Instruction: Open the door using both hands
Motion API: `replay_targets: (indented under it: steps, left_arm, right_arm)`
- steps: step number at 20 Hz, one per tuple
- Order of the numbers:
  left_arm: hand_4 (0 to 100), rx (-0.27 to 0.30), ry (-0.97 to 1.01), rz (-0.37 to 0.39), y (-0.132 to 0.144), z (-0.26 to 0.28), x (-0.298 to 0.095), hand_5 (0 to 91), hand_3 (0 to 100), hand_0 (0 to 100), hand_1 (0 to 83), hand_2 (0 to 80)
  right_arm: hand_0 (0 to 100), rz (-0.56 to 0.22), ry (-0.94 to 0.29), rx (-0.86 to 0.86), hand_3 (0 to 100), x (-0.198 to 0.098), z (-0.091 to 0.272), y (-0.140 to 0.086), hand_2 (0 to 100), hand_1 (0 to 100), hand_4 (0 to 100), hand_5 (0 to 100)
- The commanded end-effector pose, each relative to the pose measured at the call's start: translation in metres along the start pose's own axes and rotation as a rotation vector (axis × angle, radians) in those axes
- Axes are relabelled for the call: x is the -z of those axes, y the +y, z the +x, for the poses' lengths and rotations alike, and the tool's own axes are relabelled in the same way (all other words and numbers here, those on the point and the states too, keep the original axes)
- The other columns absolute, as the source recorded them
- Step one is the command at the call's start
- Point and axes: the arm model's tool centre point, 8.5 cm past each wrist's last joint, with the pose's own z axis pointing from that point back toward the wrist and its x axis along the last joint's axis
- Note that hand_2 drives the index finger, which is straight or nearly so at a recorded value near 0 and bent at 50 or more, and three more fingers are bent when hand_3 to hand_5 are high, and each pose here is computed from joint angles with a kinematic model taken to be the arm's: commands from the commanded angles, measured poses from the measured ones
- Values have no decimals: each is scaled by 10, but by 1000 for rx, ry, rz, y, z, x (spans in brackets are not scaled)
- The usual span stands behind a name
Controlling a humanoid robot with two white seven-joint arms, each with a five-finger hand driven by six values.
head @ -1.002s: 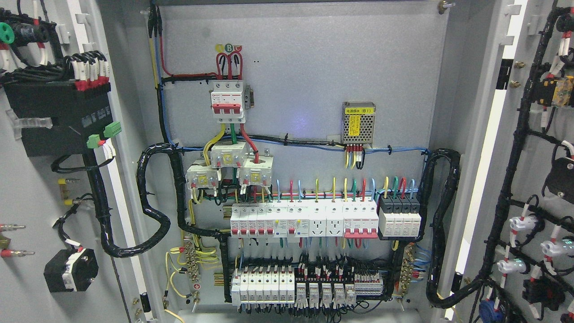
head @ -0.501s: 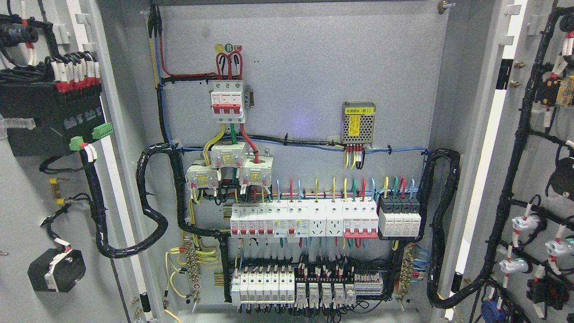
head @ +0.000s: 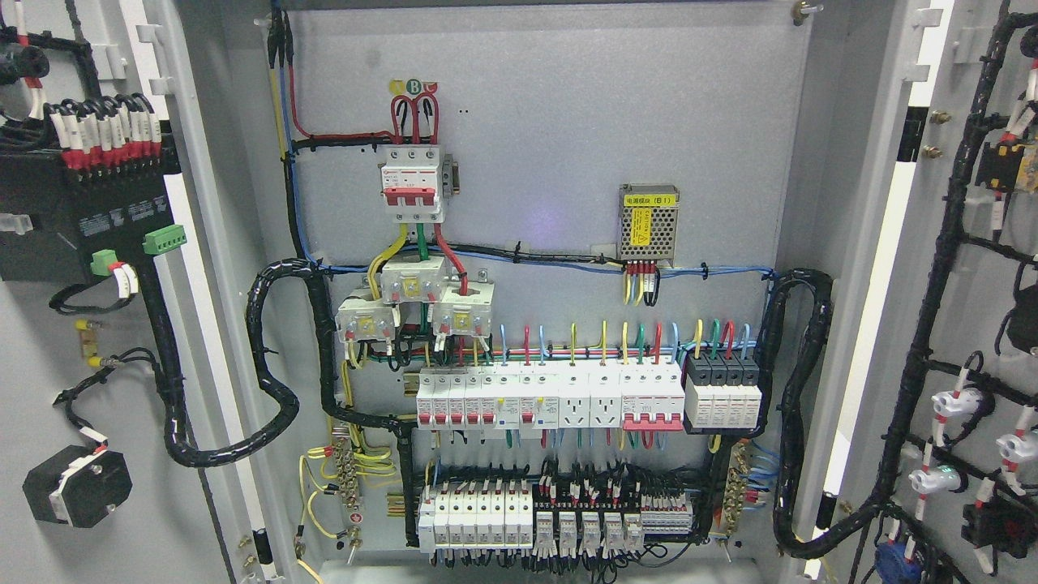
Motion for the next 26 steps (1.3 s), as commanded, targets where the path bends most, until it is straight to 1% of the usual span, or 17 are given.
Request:
replay_targets:
  steps: [1, 3, 7, 11, 16, 22, 26]
  left_arm:
    - [32, 136, -157, 54, 38, 16, -9, 0, 0, 0, 0, 0]
    - [32, 147, -150, 49, 45, 14, -4, 0, 0, 0, 0, 0]
    - [33, 145, -115, 86, 65, 8, 9, 0, 0, 0, 0, 0]
    - [33, 146, -65, 115, 82, -4, 22, 0, 0, 0, 0, 0]
    - [33, 136, 4, 135, 96, -18, 37, 0, 0, 0, 0, 0]
    - [32, 108, 108, 168, 107, -37, 45, 0, 0, 0, 0, 0]
    - [32, 106, 136, 183, 115, -43, 52, 0, 0, 0, 0, 0]
  right_arm:
    - [0, -18, 15, -35, 0, -5, 0, -15, 0, 0, 0, 0]
    - [0, -34, 8, -20, 0, -5, 1, -17, 0, 0, 0, 0]
    - [0, -61, 6, 3, 0, -6, 1, -22, 0, 0, 0, 0]
    - [0, -27, 2, 18, 0, -5, 3, -23, 0, 0, 0, 0]
    - [0, -42, -6, 37, 0, -5, 4, -25, 0, 0, 0, 0]
    - [0, -34, 5, 35, 0, -8, 2, -27, 0, 0, 0, 0]
    - [0, -25, 9, 32, 0, -9, 1, -27, 0, 0, 0, 0]
